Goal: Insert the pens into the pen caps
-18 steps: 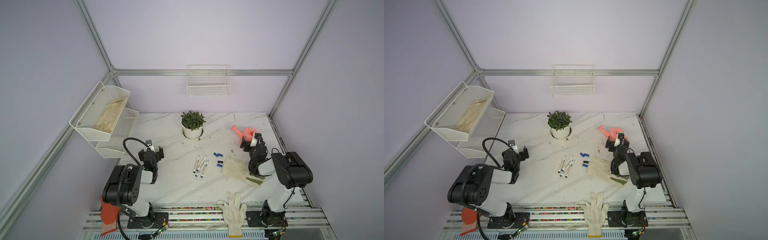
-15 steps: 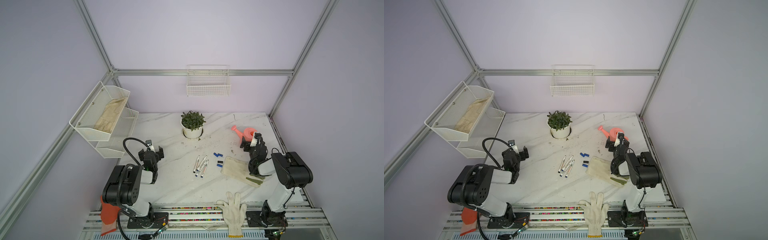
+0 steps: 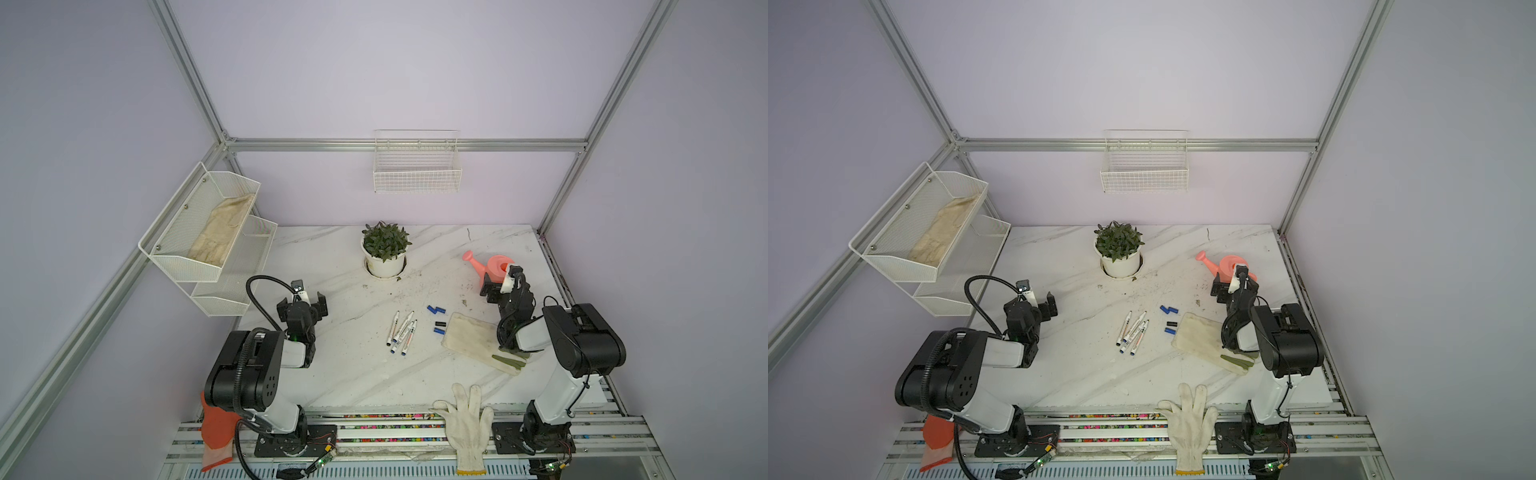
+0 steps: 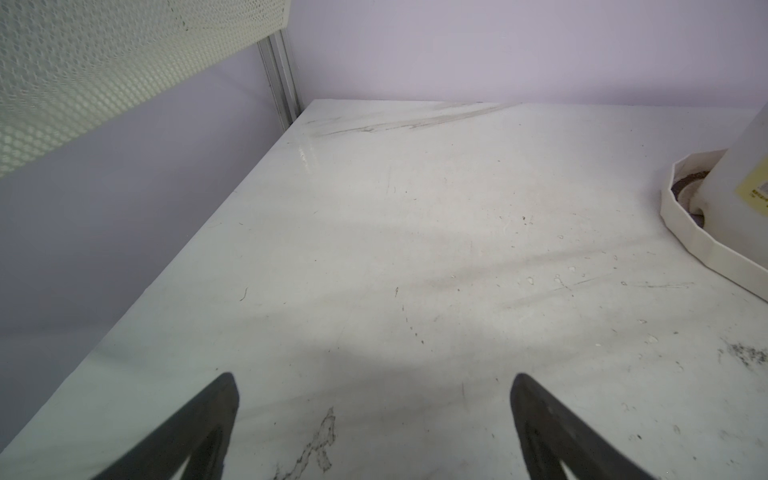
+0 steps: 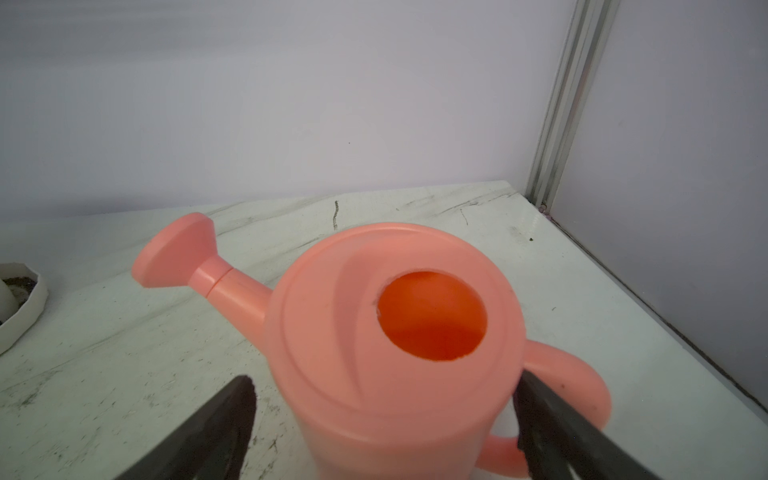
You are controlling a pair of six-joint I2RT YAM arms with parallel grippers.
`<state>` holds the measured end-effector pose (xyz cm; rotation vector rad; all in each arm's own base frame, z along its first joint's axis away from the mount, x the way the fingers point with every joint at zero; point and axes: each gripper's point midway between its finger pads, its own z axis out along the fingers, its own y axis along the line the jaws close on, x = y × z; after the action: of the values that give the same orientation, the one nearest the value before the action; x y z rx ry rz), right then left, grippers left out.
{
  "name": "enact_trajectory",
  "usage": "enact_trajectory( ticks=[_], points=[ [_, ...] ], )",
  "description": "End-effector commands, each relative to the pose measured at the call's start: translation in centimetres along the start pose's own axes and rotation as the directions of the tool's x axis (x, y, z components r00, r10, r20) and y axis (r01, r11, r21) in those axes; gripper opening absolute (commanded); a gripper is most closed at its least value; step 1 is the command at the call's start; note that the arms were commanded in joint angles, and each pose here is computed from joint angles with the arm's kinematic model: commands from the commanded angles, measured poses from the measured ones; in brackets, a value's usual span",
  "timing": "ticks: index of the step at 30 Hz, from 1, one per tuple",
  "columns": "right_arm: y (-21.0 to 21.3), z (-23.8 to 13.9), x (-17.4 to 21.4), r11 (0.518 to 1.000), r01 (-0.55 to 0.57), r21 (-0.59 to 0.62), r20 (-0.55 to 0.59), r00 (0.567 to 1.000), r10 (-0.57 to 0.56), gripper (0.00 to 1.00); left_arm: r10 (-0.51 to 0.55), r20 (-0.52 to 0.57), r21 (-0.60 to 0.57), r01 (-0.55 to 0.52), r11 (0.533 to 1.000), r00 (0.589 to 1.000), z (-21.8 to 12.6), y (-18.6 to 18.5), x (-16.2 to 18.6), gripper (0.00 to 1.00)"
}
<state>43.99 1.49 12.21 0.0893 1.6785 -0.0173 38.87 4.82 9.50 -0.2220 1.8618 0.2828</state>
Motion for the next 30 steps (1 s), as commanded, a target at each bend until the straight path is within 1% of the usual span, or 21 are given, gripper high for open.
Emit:
enact_trajectory(
  ticks=[1, 11, 14, 15, 16, 17, 18, 20, 22, 23, 24, 25, 26, 27, 28, 30],
  points=[
    [-0.2, 0.0, -1.1, 1.0, 0.0, 0.003, 0.033, 0.999, 0.0, 0.97, -0.014, 0.071, -0.009, 0.015, 1.0, 0.997, 0.2, 0.2, -2.2, 1.0],
    [0.0, 0.2, -0.8, 1.0, -0.013, -0.007, 0.013, 1.0, 0.013, 0.97, -0.01, 0.074, -0.004, 0.011, 1.0, 0.997, 0.1, 0.2, -2.2, 1.0],
    [0.2, 0.3, -1.2, 1.0, -0.011, -0.013, 0.013, 1.0, 0.011, 0.88, -0.011, 0.075, -0.004, 0.011, 1.0, 0.997, 0.1, 0.2, -2.2, 1.0],
    [0.3, 0.6, -2.0, 1.0, -0.012, -0.012, 0.012, 1.0, 0.012, 0.87, -0.011, 0.073, -0.005, 0.011, 1.0, 0.997, 0.1, 0.2, -2.1, 1.0],
    [0.4, 1.4, -2.7, 1.0, 0.007, -0.01, -0.022, 1.0, -0.007, 0.87, -0.013, 0.074, -0.006, 0.013, 1.0, 0.997, 0.1, 0.2, -2.2, 1.0],
    [0.5, 2.0, -3.5, 1.0, 0.024, -0.004, -0.053, 0.998, -0.024, 0.84, -0.012, 0.074, -0.005, 0.013, 1.0, 0.997, 0.1, 0.2, -2.2, 1.0],
    [0.5, 2.6, -4.6, 1.0, 0.015, 0.011, -0.079, 0.997, -0.015, 0.81, -0.012, 0.074, -0.005, 0.013, 1.0, 0.997, 0.1, 0.2, -2.2, 1.0],
    [0.8, 2.9, -7.6, 0.997, -0.061, 0.045, -0.041, 0.997, 0.063, 0.8, -0.012, 0.071, -0.006, 0.012, 1.0, 0.997, 0.2, 0.2, -2.2, 1.0],
    [1.0, 2.0, -11.0, 0.975, -0.184, 0.124, 0.038, 0.983, 0.181, 0.77, 0.005, 0.081, 0.004, -0.005, 1.0, 0.997, 0.1, 0.0, -2.9, 1.0],
    [1.8, 1.6, -12.0, 0.968, -0.22, 0.119, 0.046, 0.975, 0.216, 0.77, 0.023, 0.043, 0.009, -0.023, 1.0, 0.999, 0.4, -0.4, -3.4, 1.0],
    [3.4, 1.2, -13.1, 0.969, -0.236, 0.076, 0.049, 0.971, 0.233, 0.76, 0.038, 0.003, 0.0, -0.038, 0.999, 0.999, 0.8, -0.5, -4.6, 1.0],
    [5.3, 0.8, -13.8, 0.973, -0.227, 0.04, 0.035, 0.973, 0.226, 0.76, 0.039, -0.045, -0.011, -0.04, 0.999, 0.998, 1.1, -0.4, -5.6, 1.0],
    [6.7, 0.4, -14.2, 0.977, -0.213, 0.029, 0.018, 0.977, 0.213, 0.76, 0.028, -0.089, -0.023, -0.03, 0.999, 0.996, 1.0, -0.3, -5.9, 1.0],
    [7.9, 0.0, -14.5, 0.978, -0.206, 0.029, 0.003, 0.979, 0.206, 0.76, -0.002, -0.085, -0.035, -0.001, 0.999, 0.996, 0.9, -0.2, -6.9, 1.0],
    [9.5, -0.6, -14.7, 0.979, -0.203, -0.002, -0.015, 0.979, 0.203, 0.76, -0.028, -0.059, -0.03, 0.026, 0.999, 0.998, 0.4, -0.3, -8.0, 1.0],
    [11.6, -1.8, -15.0, 0.974, -0.223, -0.046, -0.025, 0.975, 0.222, 0.76, -0.06, -0.023, -0.012, 0.06, 0.998, 0.998, -0.9, -1.3, -9.1, 1.0]
  ],
)
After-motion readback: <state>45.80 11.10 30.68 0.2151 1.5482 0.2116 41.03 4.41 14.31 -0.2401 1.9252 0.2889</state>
